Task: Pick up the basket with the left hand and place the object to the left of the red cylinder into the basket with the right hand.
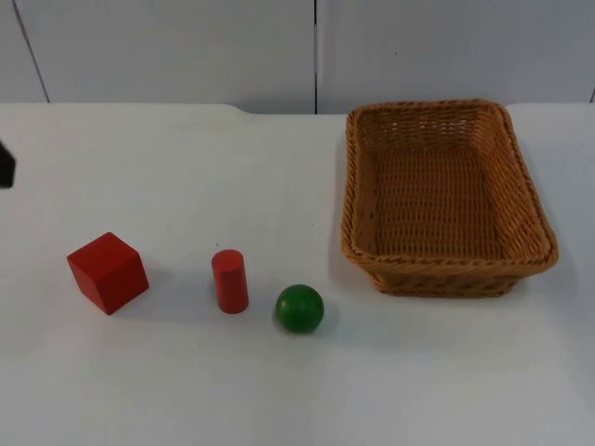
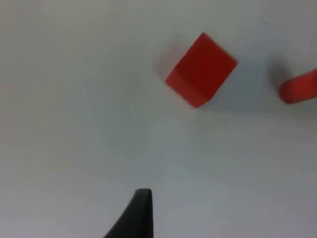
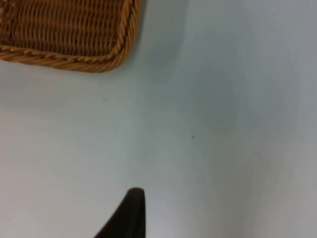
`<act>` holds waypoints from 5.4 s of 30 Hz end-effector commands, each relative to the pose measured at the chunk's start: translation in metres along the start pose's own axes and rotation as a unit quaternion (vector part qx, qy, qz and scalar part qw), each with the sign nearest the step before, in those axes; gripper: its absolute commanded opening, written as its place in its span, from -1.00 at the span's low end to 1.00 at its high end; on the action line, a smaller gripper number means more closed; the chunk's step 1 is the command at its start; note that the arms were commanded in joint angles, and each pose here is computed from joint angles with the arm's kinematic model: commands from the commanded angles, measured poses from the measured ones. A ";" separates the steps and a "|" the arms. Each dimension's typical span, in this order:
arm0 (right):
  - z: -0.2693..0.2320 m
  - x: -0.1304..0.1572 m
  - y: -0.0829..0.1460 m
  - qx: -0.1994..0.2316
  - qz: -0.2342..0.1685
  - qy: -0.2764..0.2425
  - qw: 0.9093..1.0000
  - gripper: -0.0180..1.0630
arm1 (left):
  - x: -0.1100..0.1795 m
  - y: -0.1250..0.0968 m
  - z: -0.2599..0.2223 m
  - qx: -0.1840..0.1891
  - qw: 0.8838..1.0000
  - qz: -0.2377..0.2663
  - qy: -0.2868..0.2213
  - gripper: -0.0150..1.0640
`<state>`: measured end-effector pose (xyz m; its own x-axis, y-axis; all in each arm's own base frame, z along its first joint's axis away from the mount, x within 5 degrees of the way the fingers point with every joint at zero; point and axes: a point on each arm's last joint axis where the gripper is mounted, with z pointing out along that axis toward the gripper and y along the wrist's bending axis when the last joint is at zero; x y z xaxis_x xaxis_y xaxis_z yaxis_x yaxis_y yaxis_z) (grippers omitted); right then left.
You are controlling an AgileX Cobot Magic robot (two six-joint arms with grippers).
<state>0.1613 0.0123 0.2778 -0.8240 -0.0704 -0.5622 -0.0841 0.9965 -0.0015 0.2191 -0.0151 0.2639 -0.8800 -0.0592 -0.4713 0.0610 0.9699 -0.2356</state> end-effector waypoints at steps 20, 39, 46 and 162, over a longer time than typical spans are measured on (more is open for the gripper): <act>-0.001 -0.003 -0.001 0.004 -0.003 -0.011 1.000 0.98 | -0.106 -0.170 0.197 0.115 0.971 0.182 0.103 0.97; 0.000 -0.002 -0.001 0.004 -0.003 -0.010 1.000 0.98 | -0.101 -0.229 0.316 0.120 0.964 0.193 0.138 0.97; 0.000 -0.002 -0.001 0.004 -0.003 -0.010 1.000 0.98 | -0.101 -0.228 0.321 0.111 0.968 0.184 0.131 0.71; 0.212 -0.053 0.369 -0.252 -0.436 -0.145 0.851 0.98 | -0.120 -0.006 -0.076 0.037 0.999 -0.021 -0.013 -0.98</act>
<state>0.2931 0.3881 0.1277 -0.1588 -0.6942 -0.7020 -0.8827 0.4183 -0.2140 0.2902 0.0039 0.3809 -0.8854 -0.0852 -0.4570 0.0654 0.9505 -0.3039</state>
